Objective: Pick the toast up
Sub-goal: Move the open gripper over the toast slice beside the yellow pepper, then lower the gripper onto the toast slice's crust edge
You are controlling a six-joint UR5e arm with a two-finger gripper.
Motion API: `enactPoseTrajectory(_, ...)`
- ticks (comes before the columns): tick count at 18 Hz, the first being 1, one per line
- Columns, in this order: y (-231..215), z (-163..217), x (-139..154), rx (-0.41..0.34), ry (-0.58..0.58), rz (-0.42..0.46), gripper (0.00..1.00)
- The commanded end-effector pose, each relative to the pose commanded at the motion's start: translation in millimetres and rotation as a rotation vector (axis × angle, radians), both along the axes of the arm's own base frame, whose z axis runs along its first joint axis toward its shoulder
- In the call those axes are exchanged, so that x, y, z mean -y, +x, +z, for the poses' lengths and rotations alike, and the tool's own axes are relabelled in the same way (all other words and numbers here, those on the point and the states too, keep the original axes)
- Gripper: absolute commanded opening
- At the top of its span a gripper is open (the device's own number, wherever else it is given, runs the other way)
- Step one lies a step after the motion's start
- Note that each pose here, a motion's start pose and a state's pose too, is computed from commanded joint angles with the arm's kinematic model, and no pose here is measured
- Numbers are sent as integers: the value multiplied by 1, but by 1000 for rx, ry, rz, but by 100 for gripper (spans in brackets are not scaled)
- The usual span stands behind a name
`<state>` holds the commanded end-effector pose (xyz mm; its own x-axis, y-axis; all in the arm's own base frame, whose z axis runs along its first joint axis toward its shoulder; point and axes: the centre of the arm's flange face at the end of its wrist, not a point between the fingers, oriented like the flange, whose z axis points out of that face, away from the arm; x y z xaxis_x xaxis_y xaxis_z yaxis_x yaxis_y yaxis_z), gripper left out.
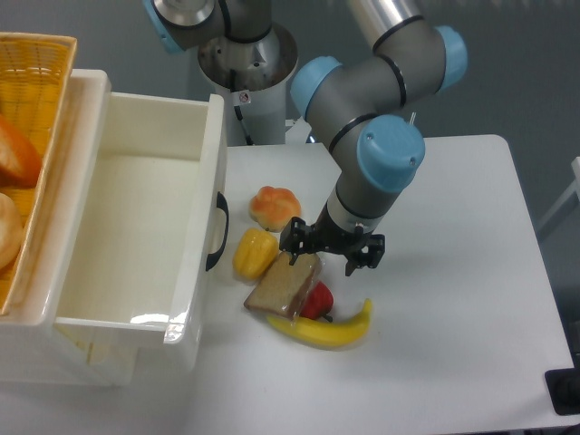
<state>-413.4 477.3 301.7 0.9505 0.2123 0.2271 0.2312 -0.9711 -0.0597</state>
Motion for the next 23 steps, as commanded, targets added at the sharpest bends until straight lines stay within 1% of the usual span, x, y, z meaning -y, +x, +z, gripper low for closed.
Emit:
enactPoseTrajectory(3, 2, -6, 1, 6, 4, -55, 100)
enactPoseTrajectory(13, 6, -51, 5, 75, -43, -58, 100)
enactPoseTrajectory(16, 2, -61, 7, 73, -66, -70, 100)
enactPoseTrajectory(20, -1, -63, 9, 72, -70, -76, 100)
enactPoseTrajectory(23, -2, -75, 8, 88, -77, -92, 100)
